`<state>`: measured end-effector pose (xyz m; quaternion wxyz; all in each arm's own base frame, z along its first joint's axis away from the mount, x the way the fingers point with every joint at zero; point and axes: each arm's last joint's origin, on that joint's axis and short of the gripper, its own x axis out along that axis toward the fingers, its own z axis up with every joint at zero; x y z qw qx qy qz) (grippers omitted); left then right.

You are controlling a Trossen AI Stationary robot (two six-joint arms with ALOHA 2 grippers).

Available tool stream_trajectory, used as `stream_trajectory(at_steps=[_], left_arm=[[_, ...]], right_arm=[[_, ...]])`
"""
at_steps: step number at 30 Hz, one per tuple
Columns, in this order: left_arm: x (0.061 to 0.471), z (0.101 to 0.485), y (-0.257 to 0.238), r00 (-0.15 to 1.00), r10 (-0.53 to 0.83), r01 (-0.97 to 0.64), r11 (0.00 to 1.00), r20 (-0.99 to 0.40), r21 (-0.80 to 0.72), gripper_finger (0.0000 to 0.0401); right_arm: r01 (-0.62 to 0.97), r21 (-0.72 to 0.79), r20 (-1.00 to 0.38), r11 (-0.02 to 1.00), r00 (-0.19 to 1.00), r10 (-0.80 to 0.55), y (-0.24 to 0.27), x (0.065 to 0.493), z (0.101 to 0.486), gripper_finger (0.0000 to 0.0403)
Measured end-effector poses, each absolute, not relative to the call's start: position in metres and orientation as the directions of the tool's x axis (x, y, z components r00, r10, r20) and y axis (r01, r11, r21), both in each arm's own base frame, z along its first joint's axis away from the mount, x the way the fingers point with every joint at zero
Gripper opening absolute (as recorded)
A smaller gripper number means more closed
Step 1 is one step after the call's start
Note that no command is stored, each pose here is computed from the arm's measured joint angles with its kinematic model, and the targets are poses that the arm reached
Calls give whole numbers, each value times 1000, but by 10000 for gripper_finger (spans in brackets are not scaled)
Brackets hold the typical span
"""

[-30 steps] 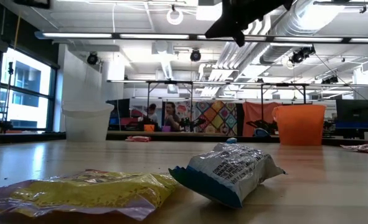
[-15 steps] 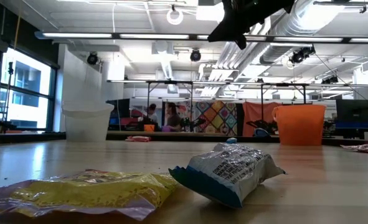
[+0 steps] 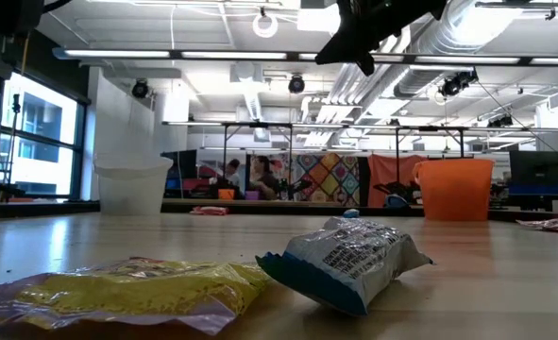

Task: Sort candy
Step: Put the red candy into the purple bucket, then put the white candy into the white bucket

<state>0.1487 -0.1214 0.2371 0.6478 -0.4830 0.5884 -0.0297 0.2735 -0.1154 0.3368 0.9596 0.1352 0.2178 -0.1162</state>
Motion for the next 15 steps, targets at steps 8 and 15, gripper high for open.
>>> stream_trajectory(at_steps=[8, 15], left_arm=[[148, 273, -118, 318, -591, -452, 593, -742, -666, 102], [148, 306, -113, 317, -635, -340, 617, -704, -710, 104]], right_arm=[[291, 271, -440, 918, 885, -151, -115, 274, 338, 0], [300, 344, -528, 890, 845, -80, -108, 271, 329, 0]])
